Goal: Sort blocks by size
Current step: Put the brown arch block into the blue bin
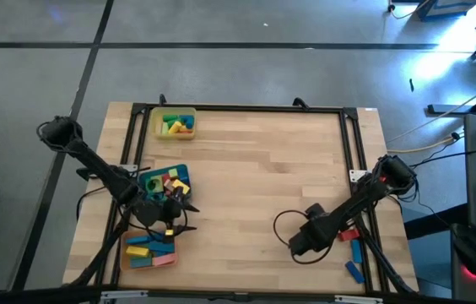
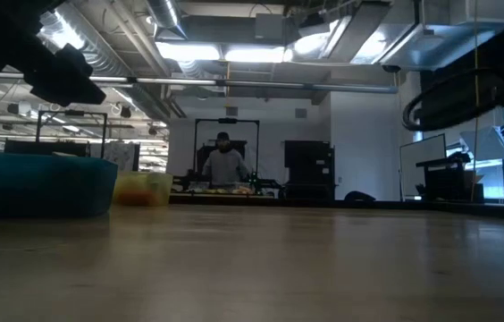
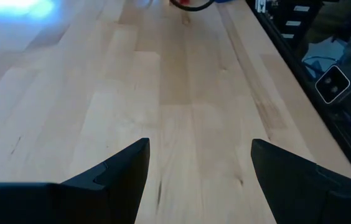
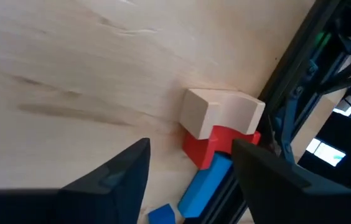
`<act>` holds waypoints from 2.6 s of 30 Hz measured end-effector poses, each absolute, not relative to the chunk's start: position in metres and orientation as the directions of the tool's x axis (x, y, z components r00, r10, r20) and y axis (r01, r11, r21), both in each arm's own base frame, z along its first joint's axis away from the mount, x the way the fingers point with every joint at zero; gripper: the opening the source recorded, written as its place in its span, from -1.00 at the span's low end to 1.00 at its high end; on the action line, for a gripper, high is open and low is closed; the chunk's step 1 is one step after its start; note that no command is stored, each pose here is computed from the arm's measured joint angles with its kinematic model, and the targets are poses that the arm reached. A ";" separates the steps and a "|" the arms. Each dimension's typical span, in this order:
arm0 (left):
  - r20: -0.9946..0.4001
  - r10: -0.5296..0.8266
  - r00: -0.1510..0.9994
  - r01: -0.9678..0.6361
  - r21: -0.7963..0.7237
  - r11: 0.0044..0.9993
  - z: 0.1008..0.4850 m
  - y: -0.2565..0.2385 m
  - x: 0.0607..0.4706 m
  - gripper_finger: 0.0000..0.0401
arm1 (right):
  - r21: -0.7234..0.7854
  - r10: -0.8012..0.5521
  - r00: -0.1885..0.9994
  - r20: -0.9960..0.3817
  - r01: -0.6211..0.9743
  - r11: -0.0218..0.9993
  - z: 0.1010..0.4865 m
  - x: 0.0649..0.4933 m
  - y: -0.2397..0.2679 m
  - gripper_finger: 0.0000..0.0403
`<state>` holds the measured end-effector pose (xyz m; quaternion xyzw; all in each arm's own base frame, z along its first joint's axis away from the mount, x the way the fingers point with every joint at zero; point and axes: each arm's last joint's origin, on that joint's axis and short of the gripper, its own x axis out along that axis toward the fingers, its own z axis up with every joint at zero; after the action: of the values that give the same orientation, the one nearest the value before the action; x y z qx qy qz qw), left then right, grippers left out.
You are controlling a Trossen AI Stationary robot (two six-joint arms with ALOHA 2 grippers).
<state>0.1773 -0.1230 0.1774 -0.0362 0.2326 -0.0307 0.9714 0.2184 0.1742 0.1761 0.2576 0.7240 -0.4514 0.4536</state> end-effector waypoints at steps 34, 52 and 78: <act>-0.455 -0.083 0.887 0.059 -0.065 0.996 0.177 -0.124 0.176 0.32 | -0.322 0.093 -0.403 -0.911 0.833 0.449 0.136 0.185 0.151 -0.71; -0.385 -0.104 0.917 0.078 -0.084 0.993 0.185 -0.126 0.180 0.32 | 0.303 -0.037 0.469 -0.883 0.627 0.718 0.186 0.265 0.189 -0.74; -0.282 0.042 0.958 0.089 0.437 0.895 0.188 -0.129 0.212 0.32 | 0.568 -0.009 0.987 -0.163 0.102 0.816 0.182 0.377 0.180 -0.73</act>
<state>0.2116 -0.1289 0.1875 0.2288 0.1436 -0.0122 0.9627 0.3767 0.1803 0.1816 0.3015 0.0765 -0.0292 0.9499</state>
